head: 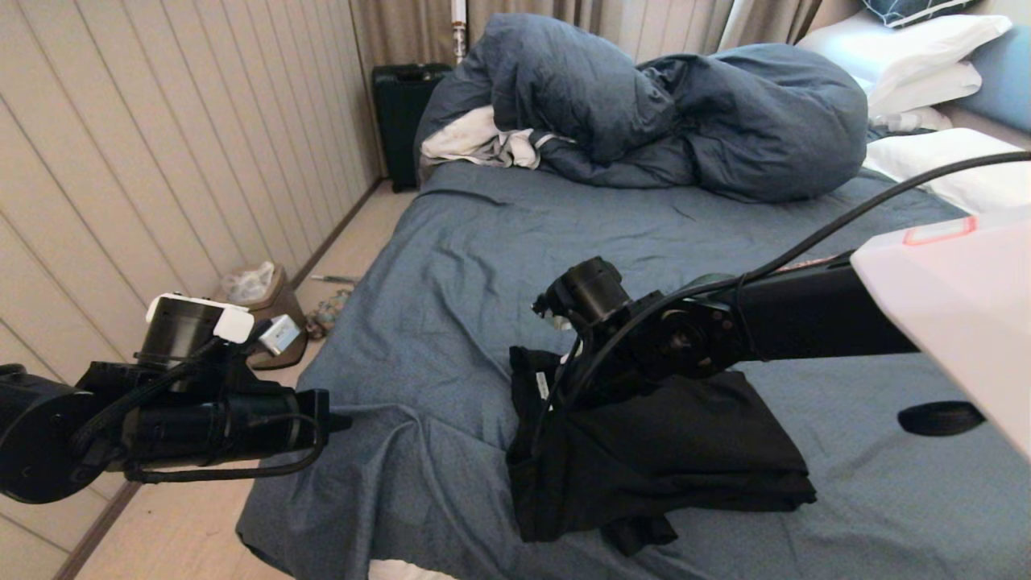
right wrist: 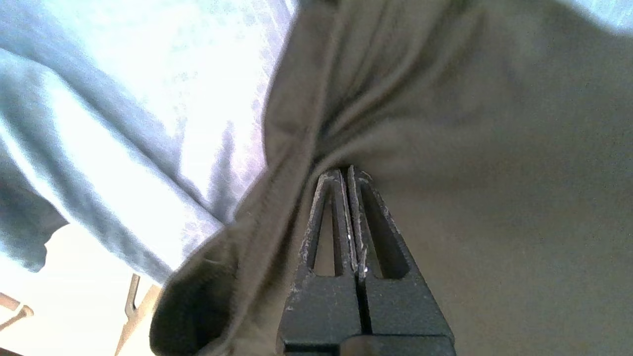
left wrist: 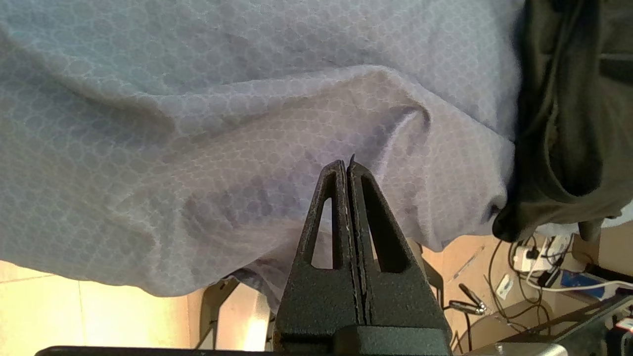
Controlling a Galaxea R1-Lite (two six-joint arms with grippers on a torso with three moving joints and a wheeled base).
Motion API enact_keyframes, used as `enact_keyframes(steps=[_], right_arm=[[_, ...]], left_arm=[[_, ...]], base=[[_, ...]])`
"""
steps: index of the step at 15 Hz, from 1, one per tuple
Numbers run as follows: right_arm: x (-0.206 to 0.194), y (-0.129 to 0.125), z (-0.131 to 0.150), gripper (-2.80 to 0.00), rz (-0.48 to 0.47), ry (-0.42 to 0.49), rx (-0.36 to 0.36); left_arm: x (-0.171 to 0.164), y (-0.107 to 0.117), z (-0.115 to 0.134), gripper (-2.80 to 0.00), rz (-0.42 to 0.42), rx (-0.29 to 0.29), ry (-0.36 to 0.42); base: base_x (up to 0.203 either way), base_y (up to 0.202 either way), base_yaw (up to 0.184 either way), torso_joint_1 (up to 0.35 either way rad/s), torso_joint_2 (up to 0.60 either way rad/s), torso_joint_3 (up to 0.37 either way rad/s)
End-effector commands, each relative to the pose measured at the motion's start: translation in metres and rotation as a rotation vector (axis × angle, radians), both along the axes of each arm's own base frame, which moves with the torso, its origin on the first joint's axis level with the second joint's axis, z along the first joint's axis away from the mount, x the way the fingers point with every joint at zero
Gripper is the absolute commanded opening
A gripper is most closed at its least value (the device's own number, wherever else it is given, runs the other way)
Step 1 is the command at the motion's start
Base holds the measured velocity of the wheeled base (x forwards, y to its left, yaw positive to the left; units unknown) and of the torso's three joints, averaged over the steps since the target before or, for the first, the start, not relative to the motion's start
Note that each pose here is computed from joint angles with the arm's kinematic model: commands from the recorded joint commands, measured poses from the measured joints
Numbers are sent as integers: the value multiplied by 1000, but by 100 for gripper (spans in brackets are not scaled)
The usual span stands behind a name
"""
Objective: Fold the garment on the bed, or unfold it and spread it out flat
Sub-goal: Fold the black T-shirt
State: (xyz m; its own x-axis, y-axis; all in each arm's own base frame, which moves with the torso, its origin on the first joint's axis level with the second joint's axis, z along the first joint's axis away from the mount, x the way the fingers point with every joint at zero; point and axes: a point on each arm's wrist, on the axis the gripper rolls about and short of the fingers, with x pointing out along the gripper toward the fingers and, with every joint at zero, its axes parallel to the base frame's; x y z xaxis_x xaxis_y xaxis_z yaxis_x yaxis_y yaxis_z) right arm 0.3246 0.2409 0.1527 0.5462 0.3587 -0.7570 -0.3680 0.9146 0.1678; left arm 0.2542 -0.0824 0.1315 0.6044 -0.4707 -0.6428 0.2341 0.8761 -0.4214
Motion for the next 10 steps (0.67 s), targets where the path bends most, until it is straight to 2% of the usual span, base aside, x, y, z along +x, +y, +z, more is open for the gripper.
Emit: enact_keyframes(steps=[1, 3, 7, 10], right_arm=[[-2, 0, 6, -280, 2, -14, 6], [-1, 5, -1, -280, 11, -1, 0], [4, 30, -34, -280, 49, 51, -35], [4, 39, -26, -280, 62, 22, -14]], left_arm=[[1, 0, -1, -280, 0, -1, 4], [0, 0, -1, -280, 0, -1, 4], [0, 0, -1, -280, 1, -3, 4], [1, 0, -1, -280, 1, -2, 5]], base=[[0, 0, 0, 0, 0, 0], [0, 0, 0, 0, 0, 0], [0, 0, 0, 0, 0, 0], [0, 0, 0, 0, 0, 0]])
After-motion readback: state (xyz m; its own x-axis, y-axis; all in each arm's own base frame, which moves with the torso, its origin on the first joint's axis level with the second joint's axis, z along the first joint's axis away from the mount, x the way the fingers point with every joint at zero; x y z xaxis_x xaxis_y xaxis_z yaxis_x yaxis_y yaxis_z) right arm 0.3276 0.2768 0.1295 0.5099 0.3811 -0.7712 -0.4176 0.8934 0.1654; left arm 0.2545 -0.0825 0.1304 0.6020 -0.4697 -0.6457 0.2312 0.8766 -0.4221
